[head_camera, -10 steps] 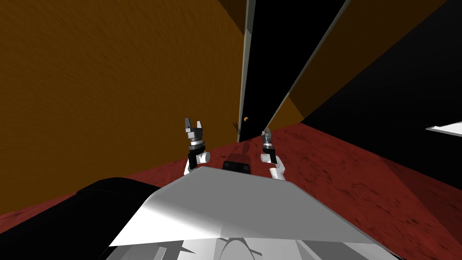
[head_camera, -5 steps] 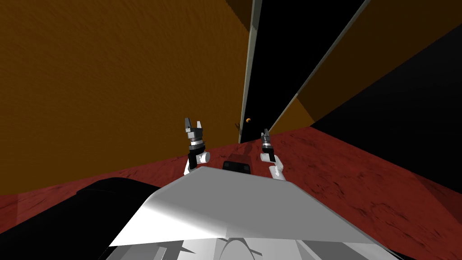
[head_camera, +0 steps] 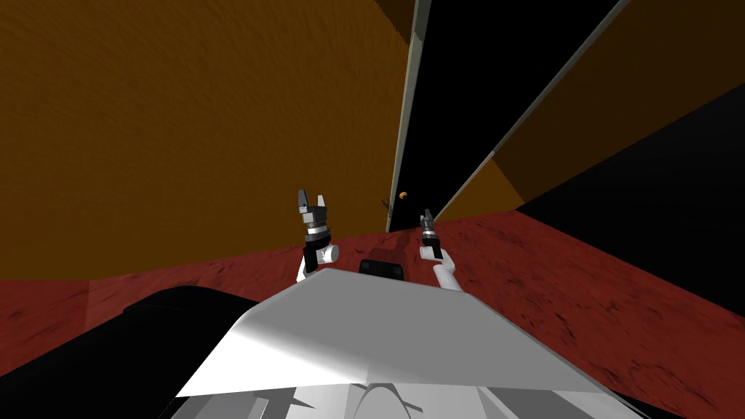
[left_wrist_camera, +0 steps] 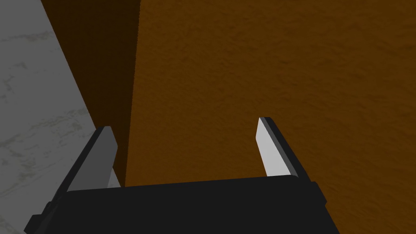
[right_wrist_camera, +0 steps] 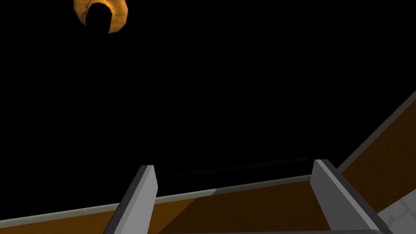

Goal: Pull the door open

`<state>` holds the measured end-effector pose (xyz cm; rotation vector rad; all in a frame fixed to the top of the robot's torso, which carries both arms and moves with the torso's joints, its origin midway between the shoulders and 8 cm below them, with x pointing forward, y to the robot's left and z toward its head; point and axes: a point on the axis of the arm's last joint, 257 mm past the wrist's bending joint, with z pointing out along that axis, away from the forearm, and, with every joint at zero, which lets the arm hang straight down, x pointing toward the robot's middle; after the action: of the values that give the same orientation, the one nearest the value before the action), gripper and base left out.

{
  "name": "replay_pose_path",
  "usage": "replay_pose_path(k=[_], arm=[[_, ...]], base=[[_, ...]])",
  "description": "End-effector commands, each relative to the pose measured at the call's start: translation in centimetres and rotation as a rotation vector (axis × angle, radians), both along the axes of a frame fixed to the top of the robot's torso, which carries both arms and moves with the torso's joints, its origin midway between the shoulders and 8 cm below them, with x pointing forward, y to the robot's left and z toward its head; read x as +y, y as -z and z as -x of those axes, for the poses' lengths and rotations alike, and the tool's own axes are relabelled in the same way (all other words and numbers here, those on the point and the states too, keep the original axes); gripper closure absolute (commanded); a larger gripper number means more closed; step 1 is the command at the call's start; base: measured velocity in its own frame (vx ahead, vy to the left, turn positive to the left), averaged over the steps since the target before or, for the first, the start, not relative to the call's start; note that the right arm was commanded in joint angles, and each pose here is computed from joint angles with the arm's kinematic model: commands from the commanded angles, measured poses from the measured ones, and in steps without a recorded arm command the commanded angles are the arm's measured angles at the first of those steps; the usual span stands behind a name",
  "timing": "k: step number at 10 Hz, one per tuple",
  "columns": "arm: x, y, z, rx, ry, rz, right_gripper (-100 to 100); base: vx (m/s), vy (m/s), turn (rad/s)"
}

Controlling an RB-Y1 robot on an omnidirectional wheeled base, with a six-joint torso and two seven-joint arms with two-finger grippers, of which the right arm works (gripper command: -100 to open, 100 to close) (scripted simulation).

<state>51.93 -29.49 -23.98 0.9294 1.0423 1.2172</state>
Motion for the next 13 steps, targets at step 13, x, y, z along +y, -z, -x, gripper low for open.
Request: replay_pose_path(k=[13], arm=[[-2.3, 7.2, -2.3, 0.161, 0.026, -0.016, -100]], base=[[0.038, -0.083, 0.154]])
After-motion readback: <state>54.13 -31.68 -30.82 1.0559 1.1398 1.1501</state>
